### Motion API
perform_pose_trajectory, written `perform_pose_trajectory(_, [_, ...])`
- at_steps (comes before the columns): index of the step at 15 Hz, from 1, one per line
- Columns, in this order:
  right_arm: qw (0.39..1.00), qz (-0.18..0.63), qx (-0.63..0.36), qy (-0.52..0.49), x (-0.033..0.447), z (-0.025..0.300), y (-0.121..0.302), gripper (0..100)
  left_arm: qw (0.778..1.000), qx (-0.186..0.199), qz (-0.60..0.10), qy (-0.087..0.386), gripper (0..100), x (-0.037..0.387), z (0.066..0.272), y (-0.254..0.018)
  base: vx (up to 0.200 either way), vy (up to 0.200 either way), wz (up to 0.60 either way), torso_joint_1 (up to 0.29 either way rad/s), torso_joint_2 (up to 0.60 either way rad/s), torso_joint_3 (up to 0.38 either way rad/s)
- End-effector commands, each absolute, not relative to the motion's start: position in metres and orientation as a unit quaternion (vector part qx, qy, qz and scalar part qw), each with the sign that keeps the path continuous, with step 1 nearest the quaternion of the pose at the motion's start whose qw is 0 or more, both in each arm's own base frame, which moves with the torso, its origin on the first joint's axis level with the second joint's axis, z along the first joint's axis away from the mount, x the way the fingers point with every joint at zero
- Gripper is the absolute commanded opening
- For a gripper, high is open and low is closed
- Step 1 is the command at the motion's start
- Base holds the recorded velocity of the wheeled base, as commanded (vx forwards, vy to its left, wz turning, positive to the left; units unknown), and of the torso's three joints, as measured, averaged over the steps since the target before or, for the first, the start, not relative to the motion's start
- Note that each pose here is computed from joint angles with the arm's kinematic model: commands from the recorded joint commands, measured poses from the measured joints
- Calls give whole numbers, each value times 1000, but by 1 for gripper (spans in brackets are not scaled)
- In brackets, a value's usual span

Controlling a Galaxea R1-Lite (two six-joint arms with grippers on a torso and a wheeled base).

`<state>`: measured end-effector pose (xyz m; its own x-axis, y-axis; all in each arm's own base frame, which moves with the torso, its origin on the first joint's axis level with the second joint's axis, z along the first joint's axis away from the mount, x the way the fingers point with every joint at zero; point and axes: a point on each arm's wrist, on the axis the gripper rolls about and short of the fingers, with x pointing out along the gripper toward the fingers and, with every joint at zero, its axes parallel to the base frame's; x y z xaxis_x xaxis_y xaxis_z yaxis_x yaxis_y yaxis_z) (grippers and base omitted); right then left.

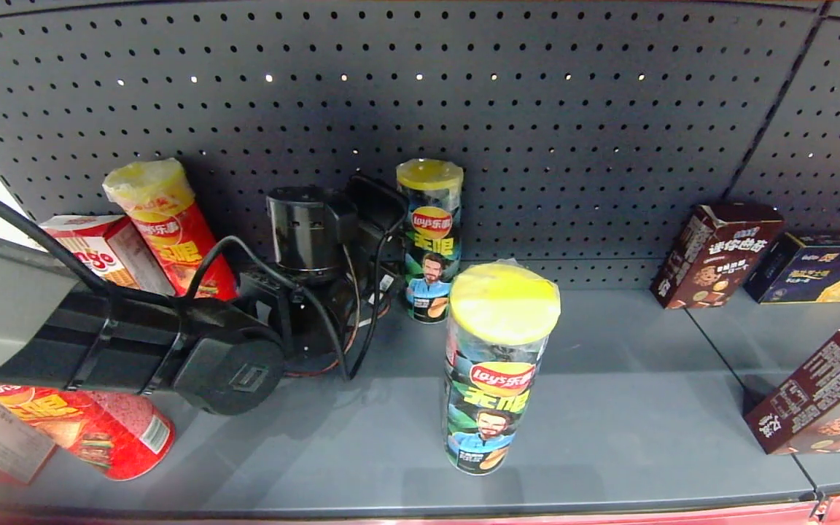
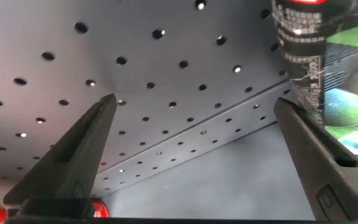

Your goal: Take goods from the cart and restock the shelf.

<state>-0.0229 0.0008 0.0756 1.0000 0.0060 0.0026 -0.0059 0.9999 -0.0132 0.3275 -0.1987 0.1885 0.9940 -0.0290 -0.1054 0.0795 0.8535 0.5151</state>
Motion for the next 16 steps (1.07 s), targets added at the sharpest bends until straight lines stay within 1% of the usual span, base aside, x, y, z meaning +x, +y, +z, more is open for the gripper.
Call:
perform_pose_trajectory(1, [1000, 3, -7, -1, -23, 76, 1, 100, 961, 270, -31, 47, 100, 329, 187, -202, 0, 0, 0, 0, 0, 0])
perform_pose_trajectory(10, [1000, 3, -7, -1, -23, 76, 1, 100, 963, 261, -49, 41, 100, 322, 188, -215, 0, 0, 0, 0, 0, 0])
perform_pose_trajectory(16, [1000, 3, -7, -1, -23, 76, 1, 100, 963, 261, -50, 40, 100, 319, 189, -214, 0, 0, 0, 0, 0, 0])
